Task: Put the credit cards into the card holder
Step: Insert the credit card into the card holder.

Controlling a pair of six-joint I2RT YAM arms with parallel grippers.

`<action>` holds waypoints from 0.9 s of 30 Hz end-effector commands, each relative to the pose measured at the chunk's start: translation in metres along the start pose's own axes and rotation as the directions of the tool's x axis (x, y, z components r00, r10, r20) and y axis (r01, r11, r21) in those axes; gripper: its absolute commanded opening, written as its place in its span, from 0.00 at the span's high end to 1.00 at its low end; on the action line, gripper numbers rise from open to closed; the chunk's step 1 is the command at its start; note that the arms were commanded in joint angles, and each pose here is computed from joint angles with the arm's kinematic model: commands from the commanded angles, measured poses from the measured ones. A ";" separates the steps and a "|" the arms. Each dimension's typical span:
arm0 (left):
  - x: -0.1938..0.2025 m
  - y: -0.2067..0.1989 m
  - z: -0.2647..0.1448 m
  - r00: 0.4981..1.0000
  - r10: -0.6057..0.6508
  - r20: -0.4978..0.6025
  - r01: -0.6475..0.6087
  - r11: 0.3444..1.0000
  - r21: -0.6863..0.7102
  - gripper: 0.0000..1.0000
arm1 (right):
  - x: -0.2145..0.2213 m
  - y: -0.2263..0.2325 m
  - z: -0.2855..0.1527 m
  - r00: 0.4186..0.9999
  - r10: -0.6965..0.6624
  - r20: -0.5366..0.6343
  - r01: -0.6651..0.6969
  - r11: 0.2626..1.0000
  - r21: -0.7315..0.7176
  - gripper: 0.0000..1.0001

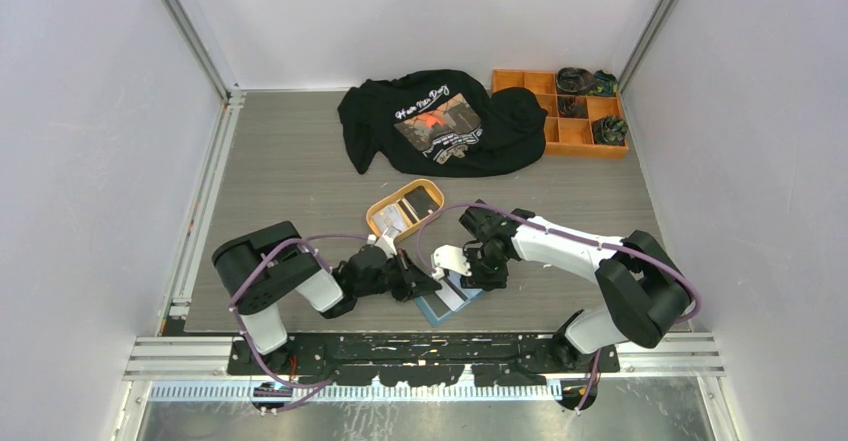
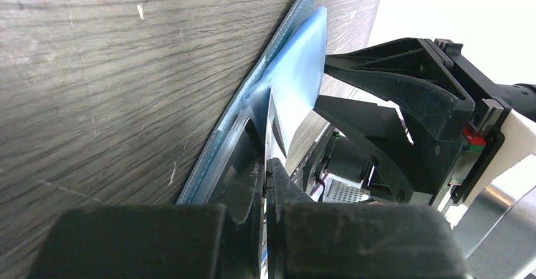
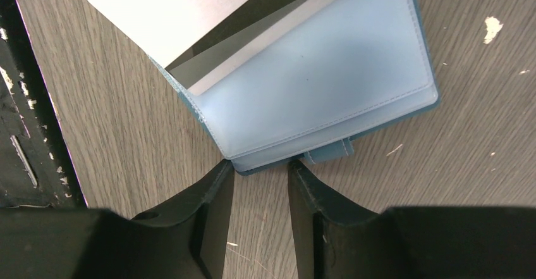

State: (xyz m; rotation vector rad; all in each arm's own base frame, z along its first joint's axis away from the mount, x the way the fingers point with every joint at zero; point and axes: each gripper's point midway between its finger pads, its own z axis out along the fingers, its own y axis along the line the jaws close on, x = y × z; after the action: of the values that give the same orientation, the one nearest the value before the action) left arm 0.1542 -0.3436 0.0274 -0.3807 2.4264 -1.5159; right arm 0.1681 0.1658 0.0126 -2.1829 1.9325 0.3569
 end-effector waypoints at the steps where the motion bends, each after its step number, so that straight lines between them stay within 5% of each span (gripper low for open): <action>1: 0.004 0.029 0.000 1.000 -0.003 -0.003 0.002 0.997 -0.081 1.00 | -0.012 -0.004 0.009 0.999 -0.024 0.040 0.024 1.000 0.007 0.58; 22: -0.005 0.031 0.014 1.000 0.028 0.014 -0.026 0.996 -0.088 0.94 | -0.021 -0.004 0.005 0.998 -0.020 0.064 0.019 1.000 0.015 0.58; 27: -0.006 0.036 0.012 1.000 0.026 0.018 -0.024 0.995 -0.099 0.93 | -0.027 -0.014 -0.012 0.997 -0.016 0.078 0.010 0.997 0.079 0.47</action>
State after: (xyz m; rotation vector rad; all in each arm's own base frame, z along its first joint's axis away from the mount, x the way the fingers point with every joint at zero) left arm 0.1637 -0.3543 0.0260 -0.3703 2.3888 -1.5471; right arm 0.1685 0.1670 0.0131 -2.1807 1.9395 0.3304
